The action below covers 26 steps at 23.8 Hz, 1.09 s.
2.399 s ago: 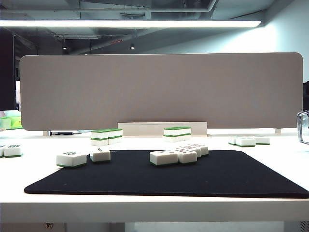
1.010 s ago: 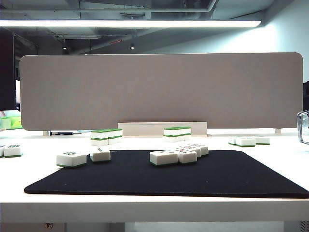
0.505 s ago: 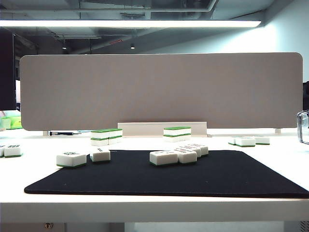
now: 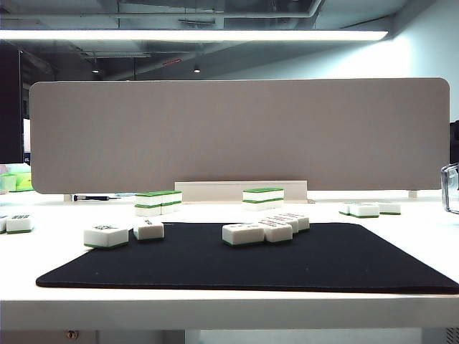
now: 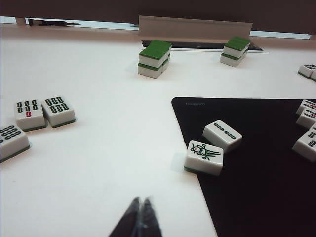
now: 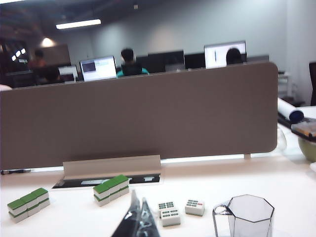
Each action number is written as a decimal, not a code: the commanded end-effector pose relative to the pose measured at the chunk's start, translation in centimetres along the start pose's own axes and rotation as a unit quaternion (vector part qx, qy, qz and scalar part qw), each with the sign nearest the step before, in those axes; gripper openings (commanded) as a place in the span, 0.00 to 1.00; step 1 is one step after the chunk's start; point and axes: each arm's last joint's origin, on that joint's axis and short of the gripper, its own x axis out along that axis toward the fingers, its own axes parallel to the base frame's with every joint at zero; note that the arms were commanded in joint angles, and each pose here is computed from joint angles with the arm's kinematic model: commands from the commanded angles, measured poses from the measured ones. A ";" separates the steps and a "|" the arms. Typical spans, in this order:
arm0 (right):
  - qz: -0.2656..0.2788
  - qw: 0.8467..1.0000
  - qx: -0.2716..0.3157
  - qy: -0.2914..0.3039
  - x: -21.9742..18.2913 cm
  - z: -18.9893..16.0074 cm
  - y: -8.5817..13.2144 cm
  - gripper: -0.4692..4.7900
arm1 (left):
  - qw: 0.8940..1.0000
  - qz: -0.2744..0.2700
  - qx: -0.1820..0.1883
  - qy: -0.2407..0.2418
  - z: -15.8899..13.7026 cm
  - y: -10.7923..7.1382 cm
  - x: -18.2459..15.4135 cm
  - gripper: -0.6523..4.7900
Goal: Align six mahjong tiles in a row on the table.
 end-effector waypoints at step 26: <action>0.140 0.967 0.064 0.203 -8.6 6.2 2.5 0.09 | 1.000 -0.003 0.000 0.002 0.1 0.0 0.0 0.11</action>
